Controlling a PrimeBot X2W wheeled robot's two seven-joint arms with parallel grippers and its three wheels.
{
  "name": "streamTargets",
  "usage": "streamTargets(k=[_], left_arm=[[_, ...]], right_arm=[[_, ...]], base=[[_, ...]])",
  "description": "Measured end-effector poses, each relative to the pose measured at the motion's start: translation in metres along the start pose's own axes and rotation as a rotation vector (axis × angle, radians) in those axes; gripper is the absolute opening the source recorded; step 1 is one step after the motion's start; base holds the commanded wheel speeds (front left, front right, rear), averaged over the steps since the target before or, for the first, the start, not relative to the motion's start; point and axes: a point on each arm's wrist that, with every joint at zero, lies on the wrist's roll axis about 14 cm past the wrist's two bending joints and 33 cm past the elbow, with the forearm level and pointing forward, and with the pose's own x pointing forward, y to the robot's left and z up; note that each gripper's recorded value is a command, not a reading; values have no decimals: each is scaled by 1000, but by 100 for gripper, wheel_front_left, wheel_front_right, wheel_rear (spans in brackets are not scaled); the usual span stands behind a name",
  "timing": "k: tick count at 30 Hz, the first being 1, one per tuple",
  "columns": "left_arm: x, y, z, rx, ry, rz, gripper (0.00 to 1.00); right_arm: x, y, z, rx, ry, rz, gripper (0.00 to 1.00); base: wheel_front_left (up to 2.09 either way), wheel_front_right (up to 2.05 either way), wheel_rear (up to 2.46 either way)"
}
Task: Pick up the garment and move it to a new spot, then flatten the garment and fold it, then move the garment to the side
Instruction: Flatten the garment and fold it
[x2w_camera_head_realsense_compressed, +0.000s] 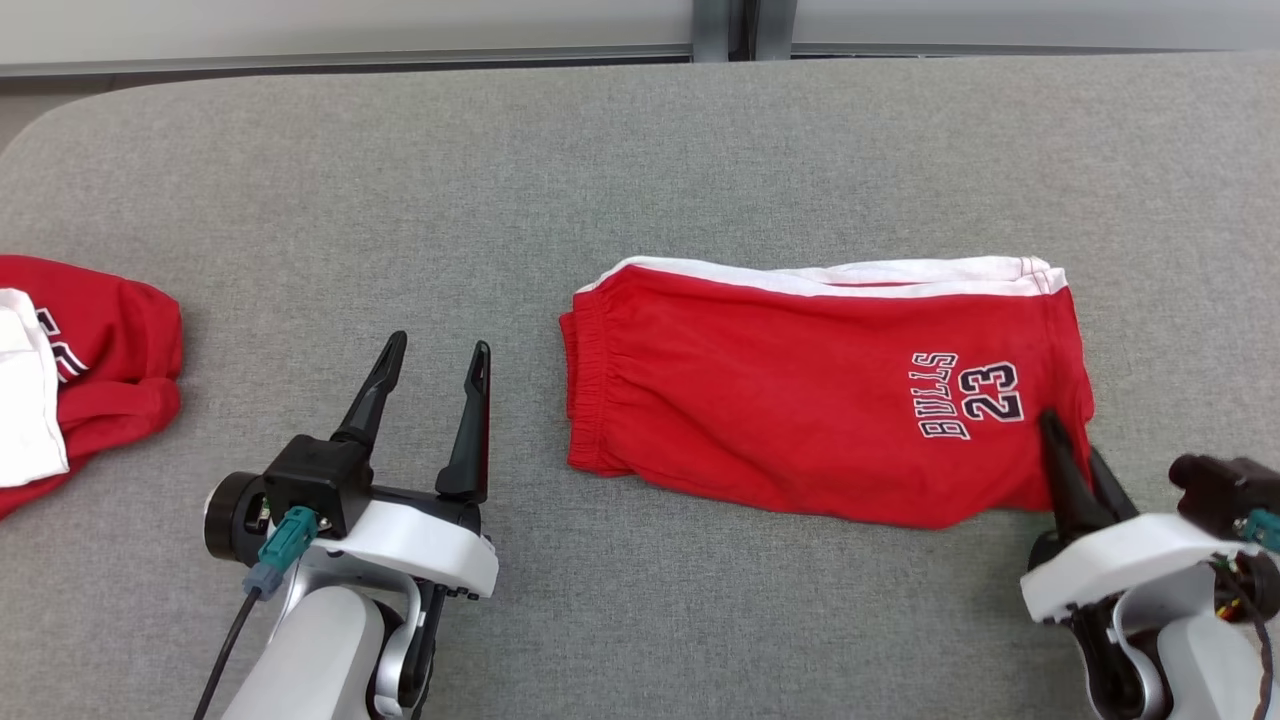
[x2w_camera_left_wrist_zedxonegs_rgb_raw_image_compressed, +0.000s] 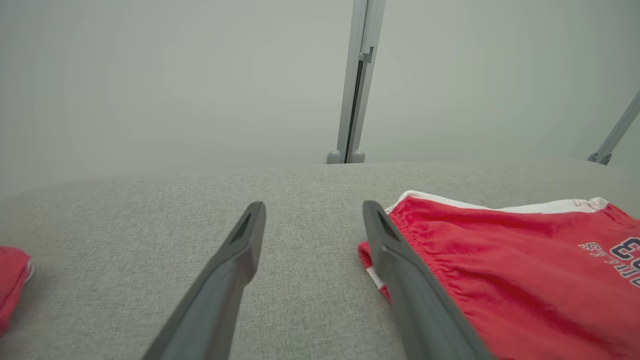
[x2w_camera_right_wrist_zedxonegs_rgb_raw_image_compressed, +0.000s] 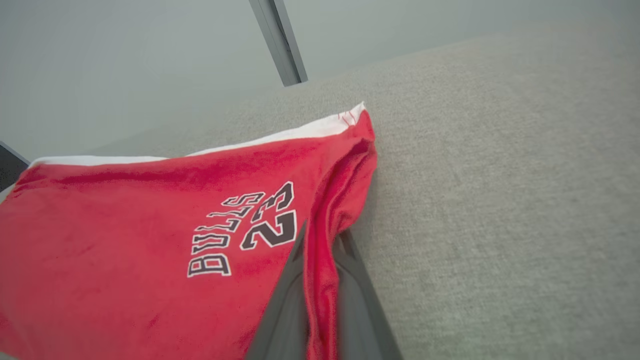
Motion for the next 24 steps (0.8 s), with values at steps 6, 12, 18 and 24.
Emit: streamTargets(k=[6,12,18,24], left_arm=[[-4,2,5,5,-7,11,100],[-10,6,10,-2,-17,28,100],[-17,14,11,-8,-18,59,100],[-22,23,6,-14,-5,91,100]], right_arm=[[13,53,50,-59,-114,137,0],[16,132,75,-95,-157,343,0],[12,210,56,-114,-78,564,0],[12,236,3,-126,96,645,0]], base=[[0,0,0],[0,0,0],[0,0,0],[0,0,0]])
